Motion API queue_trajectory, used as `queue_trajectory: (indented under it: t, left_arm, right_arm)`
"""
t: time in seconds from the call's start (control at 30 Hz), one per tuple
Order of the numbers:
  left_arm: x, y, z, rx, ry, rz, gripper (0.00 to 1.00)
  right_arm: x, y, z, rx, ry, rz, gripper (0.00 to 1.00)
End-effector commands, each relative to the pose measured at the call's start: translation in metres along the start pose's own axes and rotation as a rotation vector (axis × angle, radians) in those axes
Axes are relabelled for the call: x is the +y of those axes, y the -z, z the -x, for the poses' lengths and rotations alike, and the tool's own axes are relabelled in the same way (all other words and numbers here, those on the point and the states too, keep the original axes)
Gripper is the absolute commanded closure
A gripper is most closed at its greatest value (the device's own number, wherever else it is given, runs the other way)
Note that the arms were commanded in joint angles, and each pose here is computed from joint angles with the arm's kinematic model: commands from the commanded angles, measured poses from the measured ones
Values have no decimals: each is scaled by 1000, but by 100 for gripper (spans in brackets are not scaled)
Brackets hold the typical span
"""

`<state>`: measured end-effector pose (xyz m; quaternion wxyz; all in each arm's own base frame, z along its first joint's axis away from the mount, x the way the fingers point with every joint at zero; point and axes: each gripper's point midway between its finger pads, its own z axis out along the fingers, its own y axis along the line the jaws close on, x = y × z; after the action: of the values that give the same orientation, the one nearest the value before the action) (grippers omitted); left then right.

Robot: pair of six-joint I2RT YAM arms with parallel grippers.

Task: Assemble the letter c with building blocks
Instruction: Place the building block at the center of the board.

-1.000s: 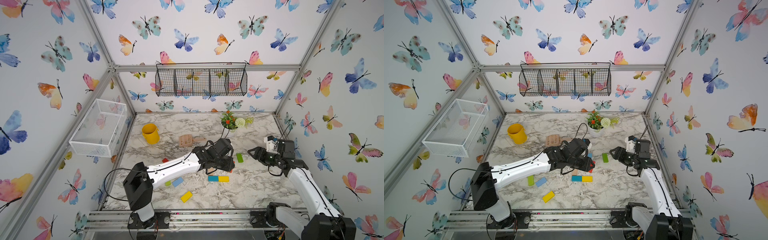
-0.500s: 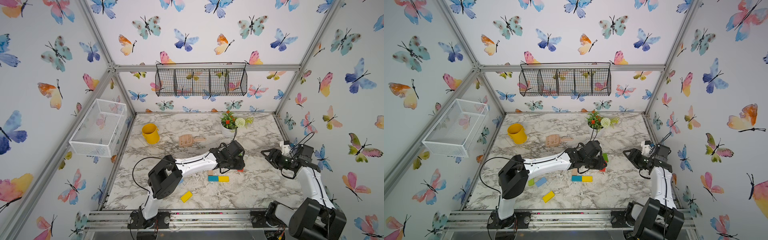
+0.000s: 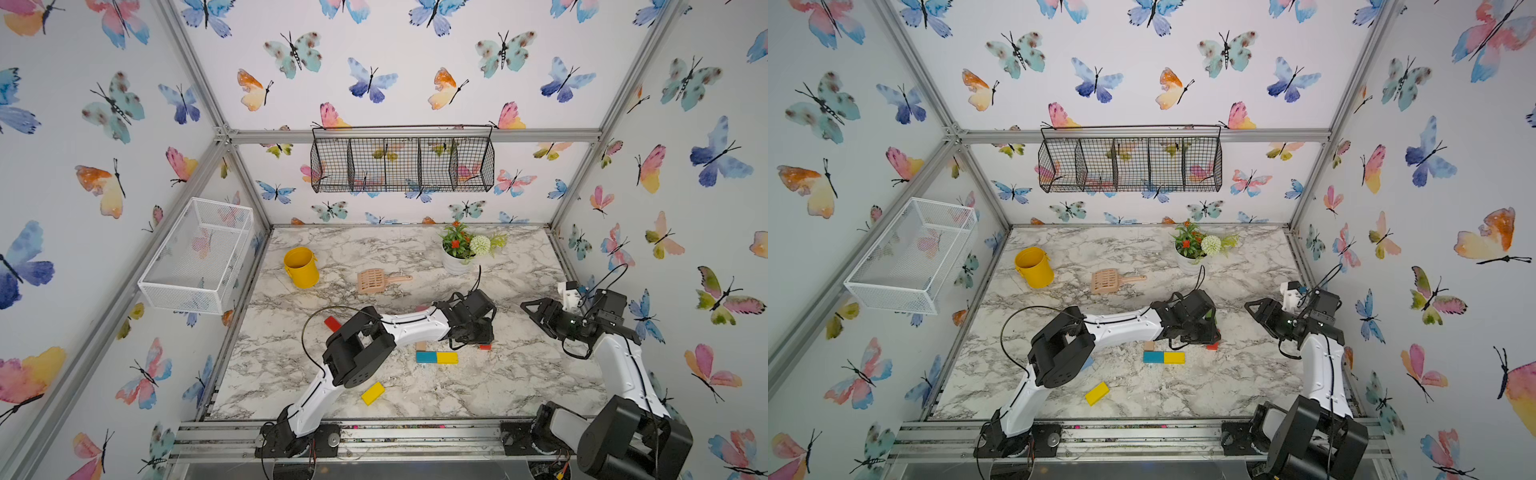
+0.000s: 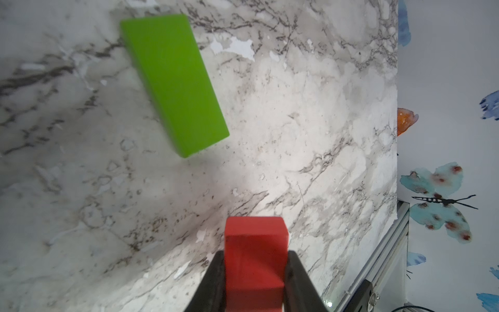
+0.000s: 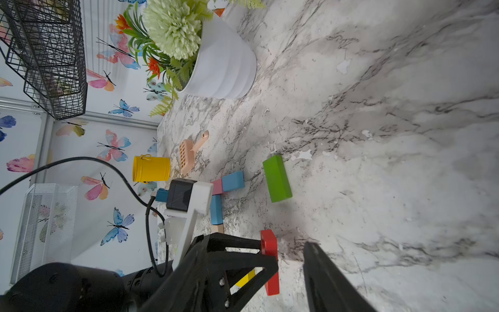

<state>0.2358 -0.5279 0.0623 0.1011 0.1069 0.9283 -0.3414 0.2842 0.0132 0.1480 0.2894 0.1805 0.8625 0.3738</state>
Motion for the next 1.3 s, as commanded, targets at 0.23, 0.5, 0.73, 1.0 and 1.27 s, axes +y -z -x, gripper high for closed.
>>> queue_trajectory:
  t: [0.23,0.5,0.73,1.0,1.27]
  left_arm:
    - [9,-21,-3,27,20,4,85]
    - [9,-27,-2,48,19,-4,76]
    - [10,-22,-2,47,14,4,63]
    - [-20,-1,10,23,-25,-67,47]
    - [-55,55,22,-28,-109,-151,47]
  right_arm:
    - [-1,-4,-8,36,-4,35,39]
    - [-2,-8,-14,42,-29,60,39]
    - [-8,-11,-19,39,-52,56,38]
    - [-10,-9,-15,25,-56,23,34]
    - [-12,2,-12,-31,-42,-49,39]
